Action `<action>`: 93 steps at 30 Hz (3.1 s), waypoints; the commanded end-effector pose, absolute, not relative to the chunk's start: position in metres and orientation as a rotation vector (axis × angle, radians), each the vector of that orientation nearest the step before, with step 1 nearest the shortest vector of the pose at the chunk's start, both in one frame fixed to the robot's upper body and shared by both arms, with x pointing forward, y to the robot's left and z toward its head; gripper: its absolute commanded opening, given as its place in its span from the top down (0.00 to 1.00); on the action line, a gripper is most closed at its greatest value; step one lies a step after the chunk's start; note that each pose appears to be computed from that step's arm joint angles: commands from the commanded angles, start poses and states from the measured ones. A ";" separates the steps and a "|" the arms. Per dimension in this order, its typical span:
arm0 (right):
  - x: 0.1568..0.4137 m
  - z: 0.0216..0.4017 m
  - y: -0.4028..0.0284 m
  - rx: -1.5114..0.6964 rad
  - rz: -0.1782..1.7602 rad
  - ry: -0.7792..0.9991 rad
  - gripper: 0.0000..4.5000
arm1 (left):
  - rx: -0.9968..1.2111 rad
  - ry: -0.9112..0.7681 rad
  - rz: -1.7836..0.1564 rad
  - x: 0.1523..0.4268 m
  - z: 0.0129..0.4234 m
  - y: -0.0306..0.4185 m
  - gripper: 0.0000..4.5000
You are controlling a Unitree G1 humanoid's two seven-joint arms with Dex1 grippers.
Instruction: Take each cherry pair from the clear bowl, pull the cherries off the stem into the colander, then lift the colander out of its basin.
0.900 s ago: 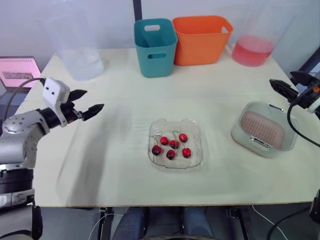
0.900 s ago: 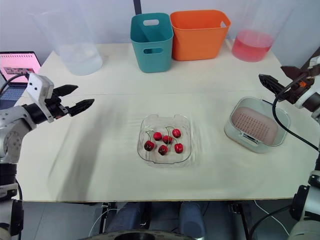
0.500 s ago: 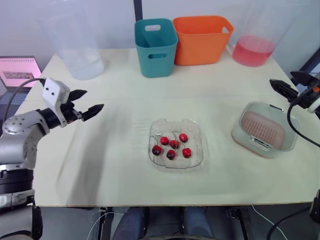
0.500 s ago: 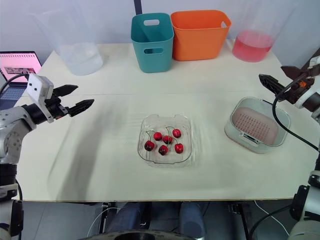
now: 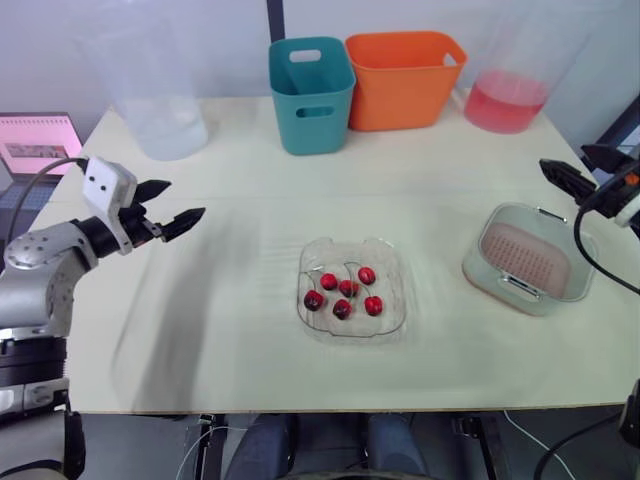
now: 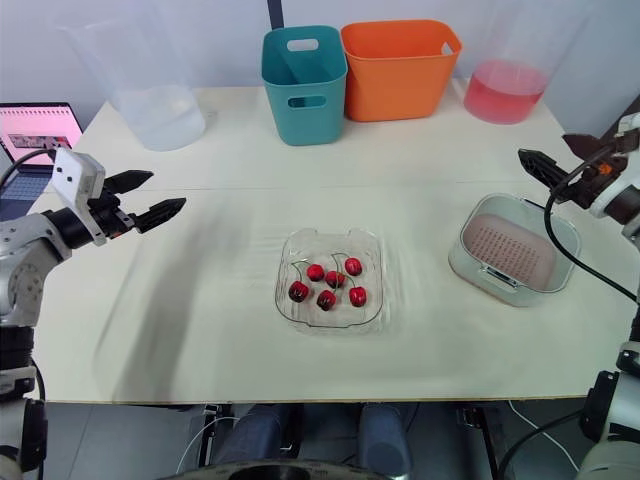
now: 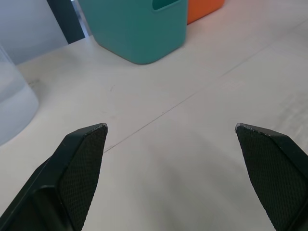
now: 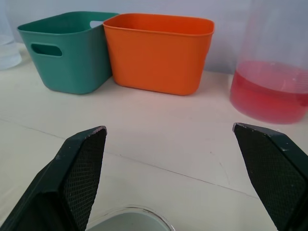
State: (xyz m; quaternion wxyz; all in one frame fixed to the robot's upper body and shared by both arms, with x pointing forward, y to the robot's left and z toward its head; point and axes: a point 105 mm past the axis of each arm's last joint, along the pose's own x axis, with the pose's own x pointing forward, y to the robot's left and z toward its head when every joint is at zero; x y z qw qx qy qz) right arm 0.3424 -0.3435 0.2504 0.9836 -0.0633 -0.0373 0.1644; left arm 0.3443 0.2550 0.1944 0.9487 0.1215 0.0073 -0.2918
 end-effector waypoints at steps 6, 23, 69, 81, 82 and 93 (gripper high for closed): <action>0.339 0.293 -0.296 -0.071 0.482 -0.061 0.01 | 0.279 -0.009 -0.642 0.333 0.215 0.253 0.00; 0.288 0.193 -0.075 -0.463 1.088 0.491 0.01 | 0.422 0.289 -1.160 0.248 0.202 0.179 0.00; 0.306 0.141 -0.034 -0.648 1.035 0.525 0.94 | 0.367 0.243 -1.172 0.248 0.187 0.163 0.00; 0.303 0.141 -0.046 -0.679 1.017 0.549 0.55 | 0.366 0.232 -1.172 0.250 0.185 0.164 0.00; 0.303 0.139 -0.047 -0.683 1.016 0.555 0.55 | 0.367 0.232 -1.173 0.250 0.185 0.164 0.00; 0.302 0.124 -0.045 -0.708 1.049 0.590 0.55 | 0.366 0.228 -1.171 0.249 0.185 0.163 0.00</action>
